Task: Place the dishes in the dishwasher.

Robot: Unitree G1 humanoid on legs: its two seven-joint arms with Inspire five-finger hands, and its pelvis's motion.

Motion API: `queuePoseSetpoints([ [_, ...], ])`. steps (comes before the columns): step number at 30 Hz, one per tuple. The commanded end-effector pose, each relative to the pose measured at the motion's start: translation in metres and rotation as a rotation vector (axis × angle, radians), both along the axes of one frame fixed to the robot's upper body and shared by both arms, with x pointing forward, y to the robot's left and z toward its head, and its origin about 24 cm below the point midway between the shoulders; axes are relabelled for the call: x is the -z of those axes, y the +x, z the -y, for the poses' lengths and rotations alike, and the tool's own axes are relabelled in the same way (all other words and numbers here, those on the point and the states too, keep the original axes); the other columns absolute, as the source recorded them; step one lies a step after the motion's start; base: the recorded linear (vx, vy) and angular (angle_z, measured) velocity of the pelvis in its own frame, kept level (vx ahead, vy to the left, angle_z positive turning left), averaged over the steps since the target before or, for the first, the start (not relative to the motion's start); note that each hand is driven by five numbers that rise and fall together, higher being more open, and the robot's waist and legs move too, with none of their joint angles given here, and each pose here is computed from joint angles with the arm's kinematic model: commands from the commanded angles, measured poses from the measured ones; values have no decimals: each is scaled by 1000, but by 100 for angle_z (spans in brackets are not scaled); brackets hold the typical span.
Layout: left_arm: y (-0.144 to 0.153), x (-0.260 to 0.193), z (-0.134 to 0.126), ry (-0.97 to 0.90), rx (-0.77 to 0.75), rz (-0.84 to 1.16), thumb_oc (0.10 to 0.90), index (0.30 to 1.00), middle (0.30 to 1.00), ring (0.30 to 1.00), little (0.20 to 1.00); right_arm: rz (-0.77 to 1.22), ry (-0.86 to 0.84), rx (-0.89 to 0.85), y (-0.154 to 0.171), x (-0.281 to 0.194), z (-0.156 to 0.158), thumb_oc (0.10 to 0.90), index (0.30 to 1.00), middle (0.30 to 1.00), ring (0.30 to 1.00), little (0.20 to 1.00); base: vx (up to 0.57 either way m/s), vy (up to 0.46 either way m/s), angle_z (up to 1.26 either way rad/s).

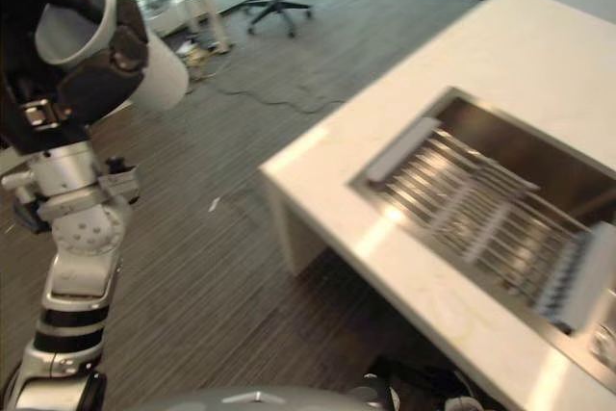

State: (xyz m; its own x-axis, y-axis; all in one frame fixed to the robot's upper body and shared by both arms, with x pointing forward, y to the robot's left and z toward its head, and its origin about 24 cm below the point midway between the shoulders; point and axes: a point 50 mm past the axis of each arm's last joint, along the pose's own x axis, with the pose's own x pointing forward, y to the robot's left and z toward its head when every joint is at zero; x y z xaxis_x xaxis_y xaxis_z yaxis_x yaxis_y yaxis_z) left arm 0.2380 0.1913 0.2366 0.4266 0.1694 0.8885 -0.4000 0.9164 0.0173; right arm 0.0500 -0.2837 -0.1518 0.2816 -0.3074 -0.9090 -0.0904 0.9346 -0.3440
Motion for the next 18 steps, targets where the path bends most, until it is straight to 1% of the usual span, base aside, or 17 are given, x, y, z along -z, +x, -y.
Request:
queuePoseSetpoints([
  [1,-20,-32,-6,75,-25,186,400,300,300,300,300,75,83,59,26,7,-29,800,900,900,900,900,-5,330,180],
  [2,-21,-32,-5,126,-35,175,400,300,300,300,300,74,95,80,25,9,-36,800,900,900,900,900,26,380,149],
  [6,-22,-32,-2,207,-31,154,400,300,300,300,300,46,165,8,24,16,-65,800,900,900,900,900,36,315,95],
  [7,-23,-33,2,217,-4,163,400,300,300,300,300,52,182,3,26,16,-70,800,900,900,900,900,108,350,117],
  [8,-24,-36,15,223,77,192,400,300,300,300,300,87,216,6,33,15,-78,800,900,900,900,900,66,276,135],
  [11,-23,-39,21,229,110,206,400,300,300,300,300,95,217,50,32,15,-76,800,900,900,900,900,152,255,148],
  [12,-20,-42,27,237,142,214,400,300,300,300,300,131,213,132,33,13,-67,800,900,900,900,900,255,200,81],
  [14,-13,-42,32,227,169,200,400,300,300,300,300,125,227,121,33,14,-73,800,900,900,900,900,264,196,155],
  [16,-6,-38,27,218,144,164,400,300,300,300,300,138,232,113,34,14,-74,800,900,900,900,900,208,117,255],
  [18,-5,-37,24,203,139,155,400,300,300,300,300,131,231,116,31,14,-72,800,900,900,900,900,113,53,125],
])
